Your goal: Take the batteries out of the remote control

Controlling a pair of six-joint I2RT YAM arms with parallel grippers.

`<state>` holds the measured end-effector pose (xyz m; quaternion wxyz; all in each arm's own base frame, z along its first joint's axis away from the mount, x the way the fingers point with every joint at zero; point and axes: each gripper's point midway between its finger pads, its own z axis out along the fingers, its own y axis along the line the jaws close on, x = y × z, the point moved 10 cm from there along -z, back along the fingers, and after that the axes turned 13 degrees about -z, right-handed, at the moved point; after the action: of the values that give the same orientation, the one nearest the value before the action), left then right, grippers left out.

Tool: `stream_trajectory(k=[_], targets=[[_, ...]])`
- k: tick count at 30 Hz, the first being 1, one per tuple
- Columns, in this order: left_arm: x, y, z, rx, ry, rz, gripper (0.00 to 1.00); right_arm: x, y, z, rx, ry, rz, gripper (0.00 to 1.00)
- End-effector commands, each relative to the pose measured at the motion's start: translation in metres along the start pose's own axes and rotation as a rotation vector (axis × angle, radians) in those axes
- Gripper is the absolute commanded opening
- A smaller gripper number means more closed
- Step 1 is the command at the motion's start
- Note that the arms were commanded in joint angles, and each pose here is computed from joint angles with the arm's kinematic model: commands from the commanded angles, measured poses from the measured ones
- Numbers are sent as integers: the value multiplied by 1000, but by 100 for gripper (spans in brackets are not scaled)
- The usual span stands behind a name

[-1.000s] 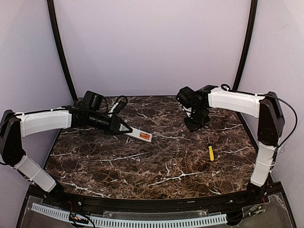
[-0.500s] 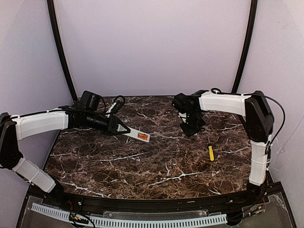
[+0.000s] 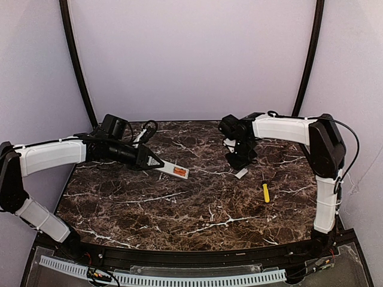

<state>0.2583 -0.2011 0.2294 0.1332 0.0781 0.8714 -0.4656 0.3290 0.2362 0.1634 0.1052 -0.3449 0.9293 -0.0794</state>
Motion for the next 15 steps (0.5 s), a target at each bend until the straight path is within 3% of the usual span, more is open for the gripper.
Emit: stream_trajectory(k=[1, 15], targets=[[-1, -1, -2, 3, 4, 5, 0, -7, 0, -2, -60, -55, 8, 18], [29, 22, 25, 49, 32, -138, 0, 6, -7, -36, -172, -238, 95, 30]])
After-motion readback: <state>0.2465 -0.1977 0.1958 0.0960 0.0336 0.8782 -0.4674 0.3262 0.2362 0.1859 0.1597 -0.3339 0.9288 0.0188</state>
